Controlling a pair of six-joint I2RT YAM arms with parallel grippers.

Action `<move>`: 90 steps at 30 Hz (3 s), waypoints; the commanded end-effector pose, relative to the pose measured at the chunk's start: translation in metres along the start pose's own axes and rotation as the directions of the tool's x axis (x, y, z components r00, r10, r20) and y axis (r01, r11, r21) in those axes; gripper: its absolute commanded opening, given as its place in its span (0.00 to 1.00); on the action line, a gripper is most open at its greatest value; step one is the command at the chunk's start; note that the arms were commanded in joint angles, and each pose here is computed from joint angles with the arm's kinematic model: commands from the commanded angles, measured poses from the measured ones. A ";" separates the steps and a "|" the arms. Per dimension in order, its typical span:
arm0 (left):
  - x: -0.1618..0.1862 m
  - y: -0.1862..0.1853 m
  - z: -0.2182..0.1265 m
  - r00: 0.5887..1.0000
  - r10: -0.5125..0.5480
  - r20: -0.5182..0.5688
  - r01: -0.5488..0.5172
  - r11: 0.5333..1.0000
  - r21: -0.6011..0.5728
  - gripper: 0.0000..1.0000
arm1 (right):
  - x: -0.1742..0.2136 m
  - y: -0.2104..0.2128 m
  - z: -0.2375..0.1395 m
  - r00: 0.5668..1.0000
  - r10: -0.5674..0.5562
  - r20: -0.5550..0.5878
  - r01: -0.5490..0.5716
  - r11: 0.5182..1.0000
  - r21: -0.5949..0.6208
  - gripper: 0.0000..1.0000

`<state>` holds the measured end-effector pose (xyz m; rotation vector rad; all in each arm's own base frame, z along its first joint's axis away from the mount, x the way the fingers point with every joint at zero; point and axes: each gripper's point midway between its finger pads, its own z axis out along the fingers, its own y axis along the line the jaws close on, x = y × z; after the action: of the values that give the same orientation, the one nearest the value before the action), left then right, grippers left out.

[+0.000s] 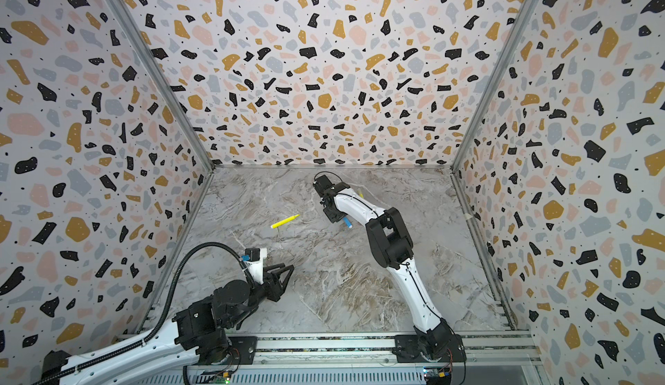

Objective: Insert the pens into the pen caps
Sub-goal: 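Set the capped blue marker down with the right gripper while the left withdraws, then grasp the loose yellow highlighter with the left gripper while the right returns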

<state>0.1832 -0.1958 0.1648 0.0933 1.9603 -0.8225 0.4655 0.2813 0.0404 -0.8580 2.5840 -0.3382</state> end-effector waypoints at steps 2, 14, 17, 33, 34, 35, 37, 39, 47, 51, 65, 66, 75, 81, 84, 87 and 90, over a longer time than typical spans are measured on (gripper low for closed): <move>-0.017 -0.008 -0.004 0.999 0.005 0.049 -0.005 1.000 0.010 0.42 | -0.007 -0.018 -0.033 0.999 0.006 0.032 -0.009 0.997 0.076 0.36; -0.038 -0.009 0.003 0.994 0.099 0.054 -0.094 0.991 -0.093 0.43 | -0.003 -0.009 -0.145 0.950 0.114 0.290 -0.092 0.992 -0.089 0.37; -0.047 -0.003 0.014 0.991 0.127 0.029 -0.121 0.980 -0.156 0.43 | 0.012 0.000 -0.170 0.923 0.154 0.352 -0.084 0.975 -0.205 0.39; -0.102 0.109 0.124 0.958 0.112 -0.263 -0.218 0.883 -0.417 0.57 | 0.141 0.063 -0.251 0.769 0.351 0.535 0.179 0.685 -0.706 0.60; -0.102 0.120 0.130 0.950 0.106 -0.294 -0.233 0.868 -0.439 0.57 | 0.147 0.064 -0.254 0.764 0.365 0.531 0.177 0.674 -0.717 0.60; -0.099 0.127 0.137 0.941 0.099 -0.324 -0.242 0.865 -0.439 0.57 | 0.152 0.065 -0.254 0.763 0.374 0.528 0.174 0.668 -0.724 0.60; -0.094 0.139 0.151 0.923 0.087 -0.376 -0.260 0.861 -0.437 0.56 | 0.167 0.069 -0.252 0.764 0.397 0.509 0.163 0.644 -0.748 0.60; -0.090 0.151 0.159 0.905 0.092 -0.415 -0.295 0.839 -0.457 0.56 | 0.183 0.076 -0.250 0.764 0.422 0.488 0.164 0.605 -0.779 0.60; -0.085 0.188 0.182 0.879 0.050 -0.474 -0.308 0.818 -0.486 0.55 | 0.224 0.089 -0.248 0.740 0.505 0.444 0.160 0.509 -0.846 0.63; -0.078 0.202 0.193 0.866 0.022 -0.499 -0.299 0.824 -0.482 0.54 | 0.231 0.092 -0.245 0.753 0.500 0.428 0.155 0.498 -0.853 0.63; -0.049 0.218 0.204 0.840 -0.022 -0.543 -0.285 0.832 -0.476 0.49 | 0.236 0.095 -0.238 0.761 0.513 0.398 0.127 0.483 -0.866 0.63; -0.047 0.219 0.204 0.839 -0.024 -0.543 -0.284 0.833 -0.475 0.48 | 0.235 0.095 -0.237 0.760 0.515 0.396 0.123 0.485 -0.866 0.63; -0.029 0.210 0.195 0.836 -0.053 -0.546 -0.241 0.859 -0.452 0.39 | 0.232 0.091 -0.237 0.753 0.526 0.396 0.107 0.496 -0.862 0.62; -0.016 0.207 0.185 0.833 -0.062 -0.550 -0.234 0.861 -0.451 0.37 | 0.230 0.090 -0.238 0.748 0.534 0.395 0.102 0.496 -0.862 0.61; -0.011 0.207 0.181 0.829 -0.061 -0.556 -0.243 0.856 -0.457 0.31 | 0.230 0.088 -0.237 0.743 0.542 0.392 0.091 0.498 -0.862 0.61; -0.007 0.209 0.179 0.824 -0.063 -0.563 -0.247 0.855 -0.457 0.19 | 0.229 0.086 -0.239 0.735 0.550 0.396 0.089 0.501 -0.861 0.61; -0.005 0.203 0.179 0.829 -0.056 -0.556 -0.232 0.871 -0.433 0.10 | 0.228 0.084 -0.241 0.728 0.558 0.398 0.082 0.505 -0.859 0.61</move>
<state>0.4172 -0.1367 0.0215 0.1192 2.6003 -0.1636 0.1456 0.2315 0.1509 -0.6488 2.0427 1.2397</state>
